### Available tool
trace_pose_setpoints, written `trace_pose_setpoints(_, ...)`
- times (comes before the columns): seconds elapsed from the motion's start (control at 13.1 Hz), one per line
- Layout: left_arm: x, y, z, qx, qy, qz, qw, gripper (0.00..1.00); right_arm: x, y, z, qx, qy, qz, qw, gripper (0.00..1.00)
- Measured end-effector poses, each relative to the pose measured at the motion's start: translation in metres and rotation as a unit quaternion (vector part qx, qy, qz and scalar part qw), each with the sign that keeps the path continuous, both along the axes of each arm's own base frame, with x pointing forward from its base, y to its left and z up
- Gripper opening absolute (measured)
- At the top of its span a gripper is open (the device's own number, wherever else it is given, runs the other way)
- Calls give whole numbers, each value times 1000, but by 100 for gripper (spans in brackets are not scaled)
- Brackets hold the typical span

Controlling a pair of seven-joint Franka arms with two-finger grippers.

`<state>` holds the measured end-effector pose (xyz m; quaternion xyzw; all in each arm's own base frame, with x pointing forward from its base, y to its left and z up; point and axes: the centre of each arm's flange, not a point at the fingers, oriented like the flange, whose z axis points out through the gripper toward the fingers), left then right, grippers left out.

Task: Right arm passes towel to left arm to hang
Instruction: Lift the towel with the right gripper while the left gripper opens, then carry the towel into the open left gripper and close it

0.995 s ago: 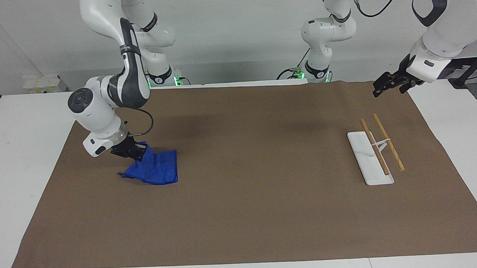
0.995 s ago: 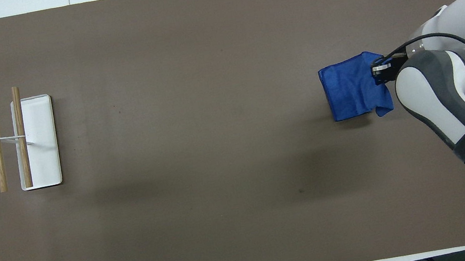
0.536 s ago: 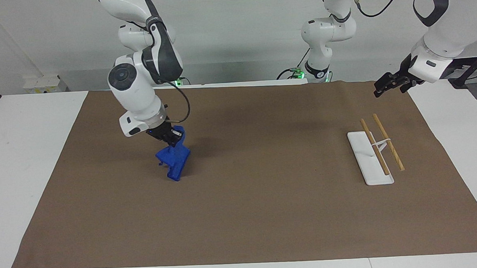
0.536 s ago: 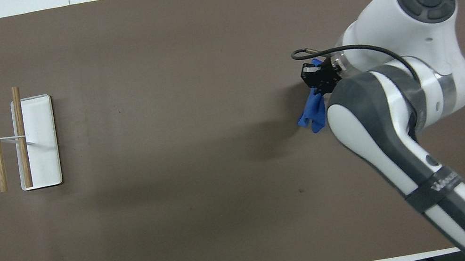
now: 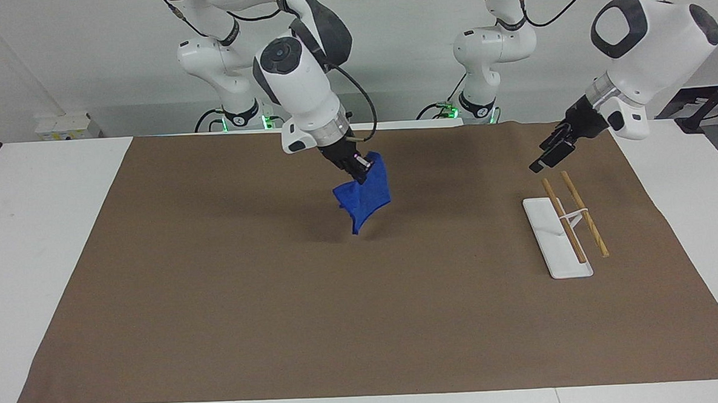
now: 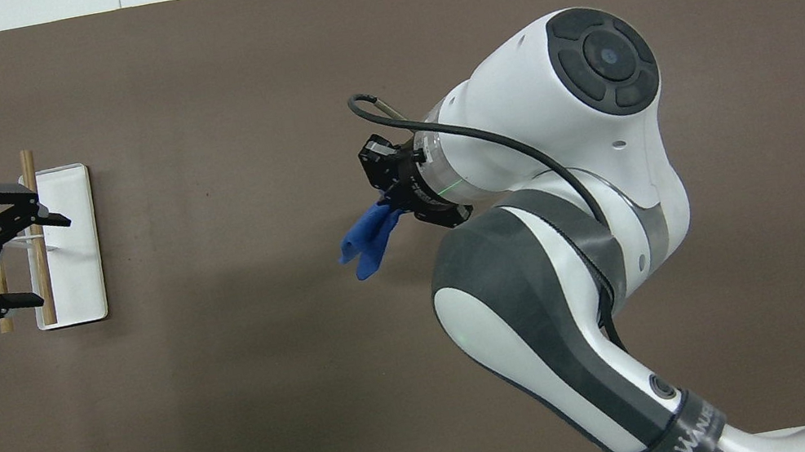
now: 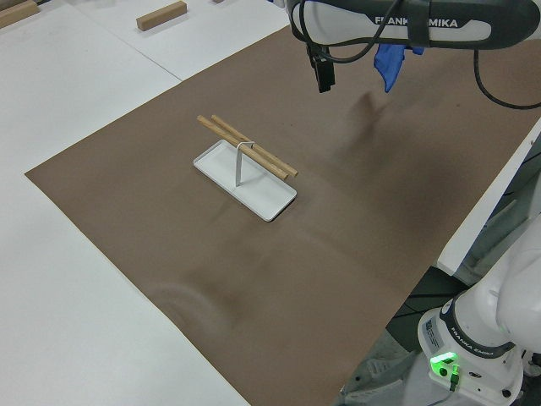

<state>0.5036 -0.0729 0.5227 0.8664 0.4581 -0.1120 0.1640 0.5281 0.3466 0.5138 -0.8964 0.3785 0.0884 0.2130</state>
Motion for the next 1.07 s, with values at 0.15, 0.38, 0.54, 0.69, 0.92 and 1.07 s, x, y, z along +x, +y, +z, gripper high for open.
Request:
trace_pose_setpoints(0.15, -6, -7, -15, -53, 32, 110, 992, 100, -7, 35, 6, 49, -9, -46, 998, 6)
trace_pose_setpoints(0.38, -7, -13, -23, -85, 79, 215, 970, 100, -22, 87, 22, 110, -12, -109, 988, 6)
trace_pose_setpoints(0.54, -10, -22, -24, -93, 95, 240, 962, 100, -25, 108, 35, 149, -12, -146, 978, 6)
trace_pose_setpoints(0.69, -17, -27, -30, -94, 97, 248, 959, 100, -27, 122, 40, 180, -12, -171, 969, 6)
trace_pose_setpoints(0.92, -26, -36, -38, -99, 87, 255, 958, 100, -30, 137, 42, 213, -6, -197, 957, 6)
trace_pose_setpoints(1.07, -27, -40, -39, -100, 85, 258, 957, 96, -31, 141, 43, 222, -3, -204, 953, 6)
